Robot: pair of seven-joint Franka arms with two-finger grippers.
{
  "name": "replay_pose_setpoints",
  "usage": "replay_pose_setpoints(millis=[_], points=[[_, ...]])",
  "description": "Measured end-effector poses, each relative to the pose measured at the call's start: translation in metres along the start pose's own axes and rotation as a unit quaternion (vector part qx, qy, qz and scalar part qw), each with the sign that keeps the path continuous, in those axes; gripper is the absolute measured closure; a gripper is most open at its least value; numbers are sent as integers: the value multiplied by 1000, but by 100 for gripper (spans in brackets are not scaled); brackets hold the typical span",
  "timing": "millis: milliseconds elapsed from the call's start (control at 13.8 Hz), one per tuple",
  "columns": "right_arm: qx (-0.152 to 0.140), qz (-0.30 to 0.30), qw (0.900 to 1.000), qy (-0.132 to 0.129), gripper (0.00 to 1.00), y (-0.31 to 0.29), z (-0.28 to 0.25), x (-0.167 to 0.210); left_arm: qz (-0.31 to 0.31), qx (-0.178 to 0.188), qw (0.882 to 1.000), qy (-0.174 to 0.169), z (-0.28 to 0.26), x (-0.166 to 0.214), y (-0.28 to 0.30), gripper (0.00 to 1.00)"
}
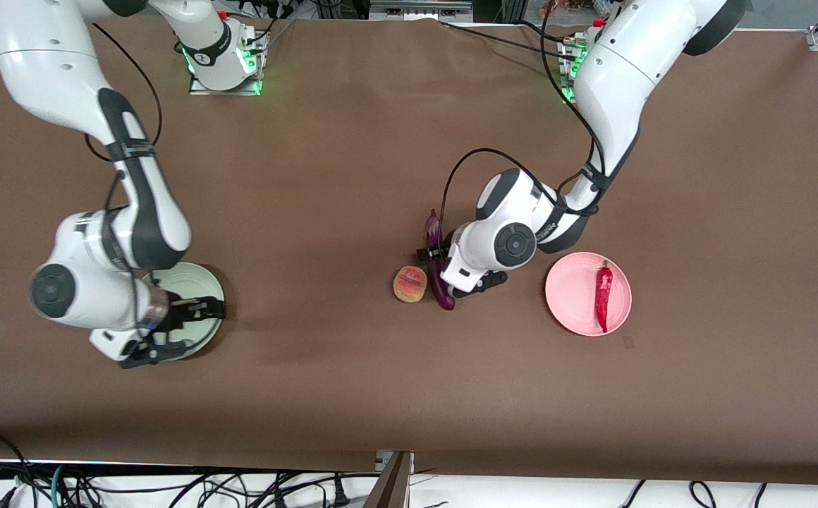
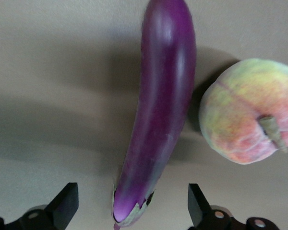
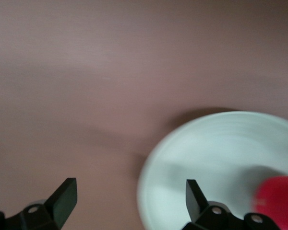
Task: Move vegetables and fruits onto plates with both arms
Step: 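Grasp the eggplant with the left gripper while the right gripper releases the apple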
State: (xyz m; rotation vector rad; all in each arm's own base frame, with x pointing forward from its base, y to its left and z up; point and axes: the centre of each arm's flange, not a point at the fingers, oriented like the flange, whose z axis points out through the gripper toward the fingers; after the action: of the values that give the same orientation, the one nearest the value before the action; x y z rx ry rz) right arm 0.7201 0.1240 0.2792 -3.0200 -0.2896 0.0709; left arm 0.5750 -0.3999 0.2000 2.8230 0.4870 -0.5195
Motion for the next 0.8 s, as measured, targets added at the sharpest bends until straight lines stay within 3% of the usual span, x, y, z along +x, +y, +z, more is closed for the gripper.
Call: replay_pose_setpoints(millis=[362,652,797], points=[[-3,45,999,-6,0,-91,12,-3,15,5,1000,19,34,-15,-2,7],[3,103,995,11,0,-172,19,-11,32,24,999,35,34,-12,-6,52],[8,129,991,23,0,-216,28,-18,29,39,998,31,28,-4,-16,63]])
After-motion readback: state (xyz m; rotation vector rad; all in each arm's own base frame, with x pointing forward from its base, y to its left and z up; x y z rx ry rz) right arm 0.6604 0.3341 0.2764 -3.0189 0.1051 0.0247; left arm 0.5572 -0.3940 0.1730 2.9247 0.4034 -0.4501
